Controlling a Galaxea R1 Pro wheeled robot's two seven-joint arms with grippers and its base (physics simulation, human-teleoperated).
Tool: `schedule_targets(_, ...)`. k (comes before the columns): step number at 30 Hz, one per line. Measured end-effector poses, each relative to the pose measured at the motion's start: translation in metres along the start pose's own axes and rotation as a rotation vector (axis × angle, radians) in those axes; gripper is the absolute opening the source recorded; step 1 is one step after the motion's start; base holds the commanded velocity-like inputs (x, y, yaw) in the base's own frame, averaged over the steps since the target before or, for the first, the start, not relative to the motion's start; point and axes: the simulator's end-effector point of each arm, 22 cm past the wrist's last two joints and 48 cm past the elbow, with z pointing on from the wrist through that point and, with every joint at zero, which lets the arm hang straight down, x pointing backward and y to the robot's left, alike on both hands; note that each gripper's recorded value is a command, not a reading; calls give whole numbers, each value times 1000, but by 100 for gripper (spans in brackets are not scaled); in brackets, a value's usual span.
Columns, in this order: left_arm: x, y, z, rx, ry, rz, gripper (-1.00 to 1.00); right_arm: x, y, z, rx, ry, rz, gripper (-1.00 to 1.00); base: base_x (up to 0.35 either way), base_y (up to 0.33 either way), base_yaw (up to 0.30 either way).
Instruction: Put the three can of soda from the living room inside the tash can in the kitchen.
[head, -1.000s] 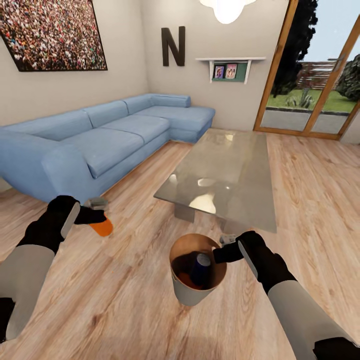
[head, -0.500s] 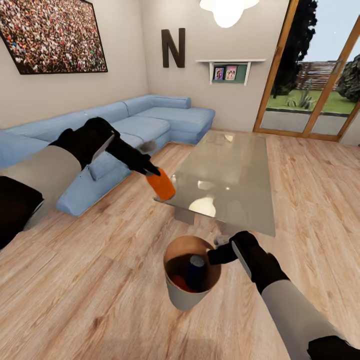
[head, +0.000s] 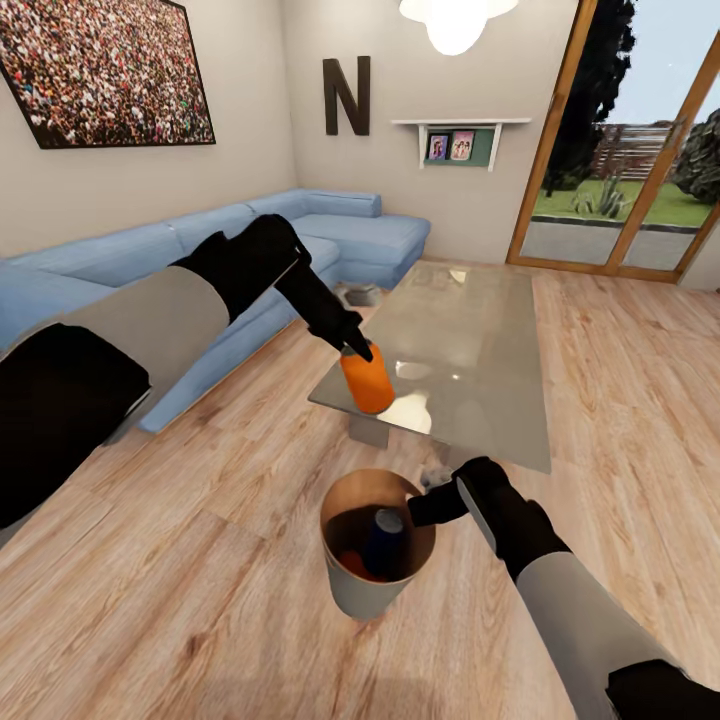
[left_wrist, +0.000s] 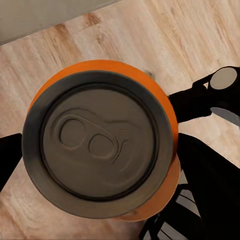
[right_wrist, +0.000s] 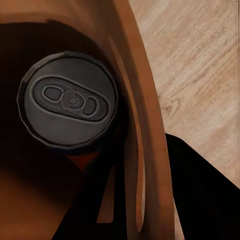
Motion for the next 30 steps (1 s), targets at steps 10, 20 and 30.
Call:
schedule_targets(10, 10, 1, 14, 0, 26, 2, -100, -4, -20, 0, 26, 46, 30, -100, 0, 0, 0)
schedule_targets(20, 60, 4, 78, -51, 157, 99, -100, -26, -13, -9, 6, 18, 23, -100, 0, 0, 0)
schedule_targets(30, 87, -5, 110, -10, 195, 98, -100, -45, -6, -17, 3, -7, 4, -100, 0, 0, 0)
